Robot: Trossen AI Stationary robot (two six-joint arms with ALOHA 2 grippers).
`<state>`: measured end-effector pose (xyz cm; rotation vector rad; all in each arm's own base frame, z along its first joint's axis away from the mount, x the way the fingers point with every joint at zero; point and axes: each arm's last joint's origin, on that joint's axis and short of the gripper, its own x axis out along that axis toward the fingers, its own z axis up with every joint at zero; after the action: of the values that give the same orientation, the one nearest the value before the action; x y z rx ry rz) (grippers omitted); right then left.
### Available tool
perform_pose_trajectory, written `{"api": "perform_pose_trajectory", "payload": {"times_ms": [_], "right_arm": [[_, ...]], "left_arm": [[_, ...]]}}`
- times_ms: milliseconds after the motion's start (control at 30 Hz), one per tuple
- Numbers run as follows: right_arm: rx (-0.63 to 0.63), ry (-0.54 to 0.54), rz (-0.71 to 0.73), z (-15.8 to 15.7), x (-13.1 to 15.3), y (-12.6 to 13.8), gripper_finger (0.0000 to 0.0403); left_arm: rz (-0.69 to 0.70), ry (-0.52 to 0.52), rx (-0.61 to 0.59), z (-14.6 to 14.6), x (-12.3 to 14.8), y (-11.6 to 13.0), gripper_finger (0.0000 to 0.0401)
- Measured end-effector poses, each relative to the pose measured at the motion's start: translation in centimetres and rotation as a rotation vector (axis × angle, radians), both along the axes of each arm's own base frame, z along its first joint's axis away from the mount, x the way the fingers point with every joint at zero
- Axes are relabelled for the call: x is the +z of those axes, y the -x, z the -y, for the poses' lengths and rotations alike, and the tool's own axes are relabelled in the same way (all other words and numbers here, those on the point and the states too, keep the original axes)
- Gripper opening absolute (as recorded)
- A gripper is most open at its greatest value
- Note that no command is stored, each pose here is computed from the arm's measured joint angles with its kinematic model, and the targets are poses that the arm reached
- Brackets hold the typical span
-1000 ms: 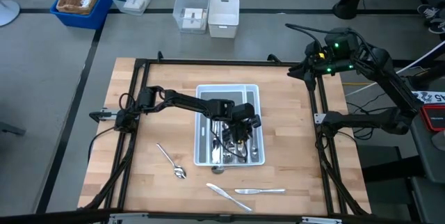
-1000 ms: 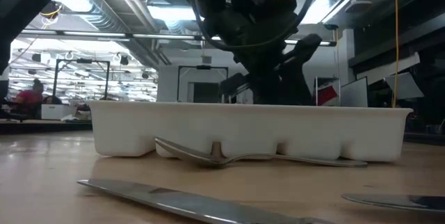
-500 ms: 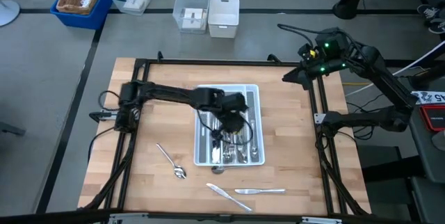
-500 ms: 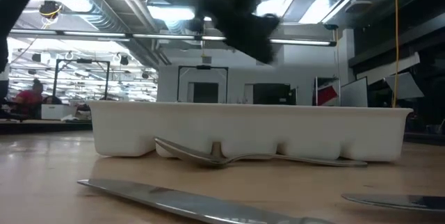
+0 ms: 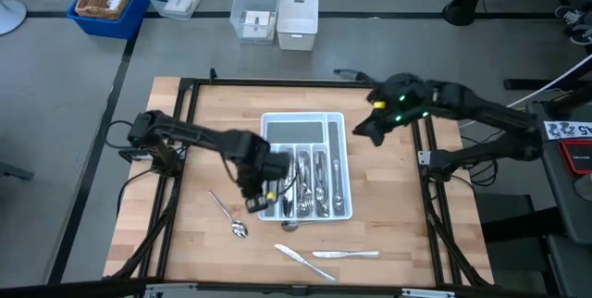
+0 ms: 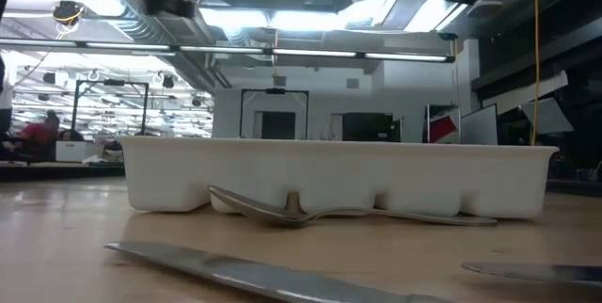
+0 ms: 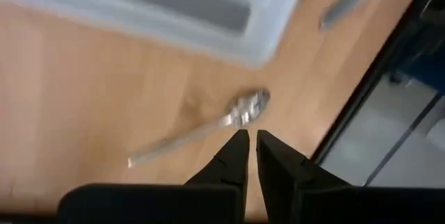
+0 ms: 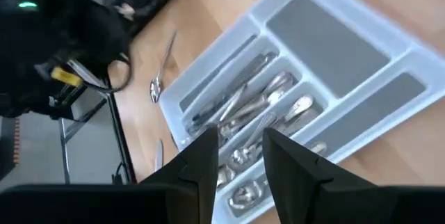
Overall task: Sort silverware
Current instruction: Put the silver spoon into the white cutlery tray
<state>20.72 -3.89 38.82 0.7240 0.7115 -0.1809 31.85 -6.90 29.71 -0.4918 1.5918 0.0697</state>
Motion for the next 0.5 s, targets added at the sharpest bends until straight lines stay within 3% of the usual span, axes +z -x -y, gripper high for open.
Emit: {"api": "perform_pose_trajectory", "payload": {"times_ms": [267, 500], "right_arm": [[-0.035, -0.055, -0.206, -3.7, -4.1, -4.1, 0.0115], [-0.149, -0.072, -0.388, -6.4, -8.6, -7.2, 0.0115]], "left_arm": [[-0.015, -0.043, -0.151, 4.7, 1.0, 2.8, 0.0001], [0.070, -0.150, -0.012, 5.3, 1.9, 7.6, 0.0001]]}}
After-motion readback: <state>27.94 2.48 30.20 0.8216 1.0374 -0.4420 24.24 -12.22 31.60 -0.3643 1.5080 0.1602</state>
